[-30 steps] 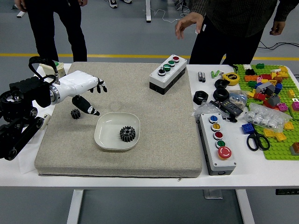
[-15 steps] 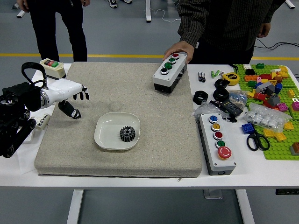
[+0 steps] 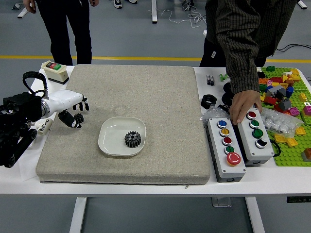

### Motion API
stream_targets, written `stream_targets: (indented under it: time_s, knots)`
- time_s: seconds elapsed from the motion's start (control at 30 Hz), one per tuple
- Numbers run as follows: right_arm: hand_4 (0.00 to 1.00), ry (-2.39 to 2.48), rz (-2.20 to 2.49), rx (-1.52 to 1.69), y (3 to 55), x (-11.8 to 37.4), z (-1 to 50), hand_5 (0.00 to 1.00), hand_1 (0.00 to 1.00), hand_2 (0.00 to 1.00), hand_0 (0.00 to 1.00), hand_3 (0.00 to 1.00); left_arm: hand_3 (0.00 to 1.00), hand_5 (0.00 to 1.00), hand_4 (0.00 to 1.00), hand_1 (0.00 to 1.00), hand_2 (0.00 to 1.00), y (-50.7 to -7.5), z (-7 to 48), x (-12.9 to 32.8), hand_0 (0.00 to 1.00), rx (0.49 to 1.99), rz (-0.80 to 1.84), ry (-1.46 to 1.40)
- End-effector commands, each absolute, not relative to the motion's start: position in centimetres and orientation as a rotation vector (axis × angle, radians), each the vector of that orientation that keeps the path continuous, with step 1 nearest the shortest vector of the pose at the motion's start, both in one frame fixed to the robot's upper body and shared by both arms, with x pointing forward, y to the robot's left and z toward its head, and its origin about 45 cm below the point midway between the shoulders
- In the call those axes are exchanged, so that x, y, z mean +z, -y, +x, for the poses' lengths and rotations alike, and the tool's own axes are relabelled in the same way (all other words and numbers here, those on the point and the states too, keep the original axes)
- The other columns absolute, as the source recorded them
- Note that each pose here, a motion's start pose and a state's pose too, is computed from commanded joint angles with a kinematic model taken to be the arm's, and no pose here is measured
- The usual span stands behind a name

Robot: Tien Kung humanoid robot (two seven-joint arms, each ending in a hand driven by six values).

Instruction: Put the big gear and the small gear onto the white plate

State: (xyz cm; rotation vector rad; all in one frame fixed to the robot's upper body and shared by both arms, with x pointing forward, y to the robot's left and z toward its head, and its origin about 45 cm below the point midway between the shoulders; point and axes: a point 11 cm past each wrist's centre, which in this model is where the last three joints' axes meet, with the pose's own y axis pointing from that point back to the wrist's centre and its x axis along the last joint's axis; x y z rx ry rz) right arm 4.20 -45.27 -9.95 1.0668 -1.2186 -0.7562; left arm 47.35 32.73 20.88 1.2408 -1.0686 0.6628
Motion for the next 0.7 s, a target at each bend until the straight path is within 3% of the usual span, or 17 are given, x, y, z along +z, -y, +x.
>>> stream_targets:
  time_s: [0.7]
  knots:
    - [0.998,1.214,1.075,-0.746,45.2,-9.9,4.6,0.802,0.789,0.842,0.766,0.822,0.586,0.121,0.678,0.489,0.538,-33.5,47.2,19.4,0.317,0.673,1.272,1.046]
